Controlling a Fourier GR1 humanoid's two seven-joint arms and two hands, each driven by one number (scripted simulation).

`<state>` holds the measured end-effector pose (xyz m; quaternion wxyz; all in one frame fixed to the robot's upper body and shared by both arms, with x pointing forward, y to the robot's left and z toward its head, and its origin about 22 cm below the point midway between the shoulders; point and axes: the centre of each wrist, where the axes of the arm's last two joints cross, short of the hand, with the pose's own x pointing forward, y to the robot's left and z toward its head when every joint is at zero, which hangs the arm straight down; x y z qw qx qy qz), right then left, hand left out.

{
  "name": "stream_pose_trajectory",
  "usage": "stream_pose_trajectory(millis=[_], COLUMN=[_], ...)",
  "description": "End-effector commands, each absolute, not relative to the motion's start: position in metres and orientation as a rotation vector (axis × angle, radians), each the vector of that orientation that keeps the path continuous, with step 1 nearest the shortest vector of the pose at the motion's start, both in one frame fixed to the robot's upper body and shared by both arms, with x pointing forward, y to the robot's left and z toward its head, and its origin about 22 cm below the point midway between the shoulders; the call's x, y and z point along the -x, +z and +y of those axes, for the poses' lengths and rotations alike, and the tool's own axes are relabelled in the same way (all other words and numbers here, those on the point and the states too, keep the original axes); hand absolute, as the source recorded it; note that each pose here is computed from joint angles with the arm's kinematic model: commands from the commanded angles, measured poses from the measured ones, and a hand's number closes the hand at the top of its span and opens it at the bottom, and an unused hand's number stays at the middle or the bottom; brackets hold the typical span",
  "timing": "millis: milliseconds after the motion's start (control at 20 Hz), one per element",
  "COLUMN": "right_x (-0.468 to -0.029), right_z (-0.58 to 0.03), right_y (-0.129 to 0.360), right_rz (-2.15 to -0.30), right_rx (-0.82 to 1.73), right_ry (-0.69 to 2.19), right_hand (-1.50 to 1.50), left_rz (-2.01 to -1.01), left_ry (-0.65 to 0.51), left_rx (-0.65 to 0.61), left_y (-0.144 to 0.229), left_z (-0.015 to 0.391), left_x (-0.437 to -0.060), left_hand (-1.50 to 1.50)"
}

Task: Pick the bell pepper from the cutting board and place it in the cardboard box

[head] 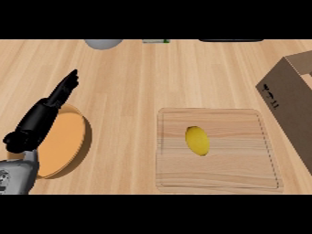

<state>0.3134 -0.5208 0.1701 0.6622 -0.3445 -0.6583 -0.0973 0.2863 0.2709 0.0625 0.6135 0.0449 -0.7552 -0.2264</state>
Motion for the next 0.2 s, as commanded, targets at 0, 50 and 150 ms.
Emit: stream_pose_trajectory(millis=[0, 50, 150], right_x=[-0.288, -0.287, -0.264], right_z=[-0.549, -0.55, -0.568], right_y=[0.16, 0.156, 0.139], right_rz=[-1.512, -1.542, -1.548], right_rx=[0.758, 0.753, 0.795], right_ry=[-0.453, -0.479, -0.513], right_hand=[-1.5, -1.5, -1.5], left_rz=[-1.746, -1.763, -1.755], left_ry=[-0.513, -0.528, -0.54], left_rx=[-0.079, -0.116, -0.123], left_y=[0.067, 0.079, 0.067], left_z=[0.276, 0.272, 0.293], left_x=[-0.274, -0.296, -0.282], left_hand=[0.0, 0.0, 0.0])
